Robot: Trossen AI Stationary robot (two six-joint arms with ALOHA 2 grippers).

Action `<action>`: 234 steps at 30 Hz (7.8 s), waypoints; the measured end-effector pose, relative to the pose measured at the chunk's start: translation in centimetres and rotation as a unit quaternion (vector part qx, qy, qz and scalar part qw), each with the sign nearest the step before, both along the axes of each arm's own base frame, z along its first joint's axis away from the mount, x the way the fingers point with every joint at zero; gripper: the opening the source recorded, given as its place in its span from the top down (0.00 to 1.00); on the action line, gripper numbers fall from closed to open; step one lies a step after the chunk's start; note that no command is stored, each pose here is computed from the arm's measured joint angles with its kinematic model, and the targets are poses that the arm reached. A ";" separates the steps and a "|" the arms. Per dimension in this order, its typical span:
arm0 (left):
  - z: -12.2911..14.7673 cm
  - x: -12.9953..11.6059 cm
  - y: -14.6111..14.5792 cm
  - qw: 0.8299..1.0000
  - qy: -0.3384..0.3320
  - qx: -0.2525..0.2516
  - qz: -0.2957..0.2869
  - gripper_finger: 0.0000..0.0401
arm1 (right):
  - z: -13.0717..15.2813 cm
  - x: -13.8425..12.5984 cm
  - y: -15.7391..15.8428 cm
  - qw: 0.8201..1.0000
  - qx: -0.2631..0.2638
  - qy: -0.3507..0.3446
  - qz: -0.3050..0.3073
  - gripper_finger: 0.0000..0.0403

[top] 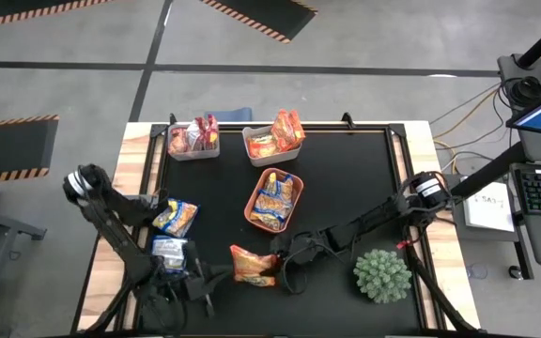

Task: Sort Maruchan noodles
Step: Put the orange bag into the white bin, then put the blue bag into the orange bin

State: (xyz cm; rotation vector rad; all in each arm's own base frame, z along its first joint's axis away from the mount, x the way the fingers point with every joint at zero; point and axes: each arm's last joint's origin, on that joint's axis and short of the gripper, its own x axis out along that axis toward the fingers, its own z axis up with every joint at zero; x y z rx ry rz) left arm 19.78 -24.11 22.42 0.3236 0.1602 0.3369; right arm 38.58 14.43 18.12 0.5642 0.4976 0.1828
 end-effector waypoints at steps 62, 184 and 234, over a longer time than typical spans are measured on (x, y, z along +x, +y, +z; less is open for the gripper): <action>9.5 -4.8 8.3 0.987 -0.003 0.101 0.127 1.00 | 0.5 0.9 -28.2 0.819 -0.274 0.075 -0.498 0.76; -6.8 4.2 15.9 0.777 0.445 -0.257 0.365 1.00 | 11.2 -8.4 -19.0 0.878 -0.342 0.023 -0.333 0.52; -3.2 1.9 7.0 0.942 0.303 -0.146 0.000 1.00 | 15.1 -8.5 -14.4 0.996 -0.075 0.046 -0.005 0.52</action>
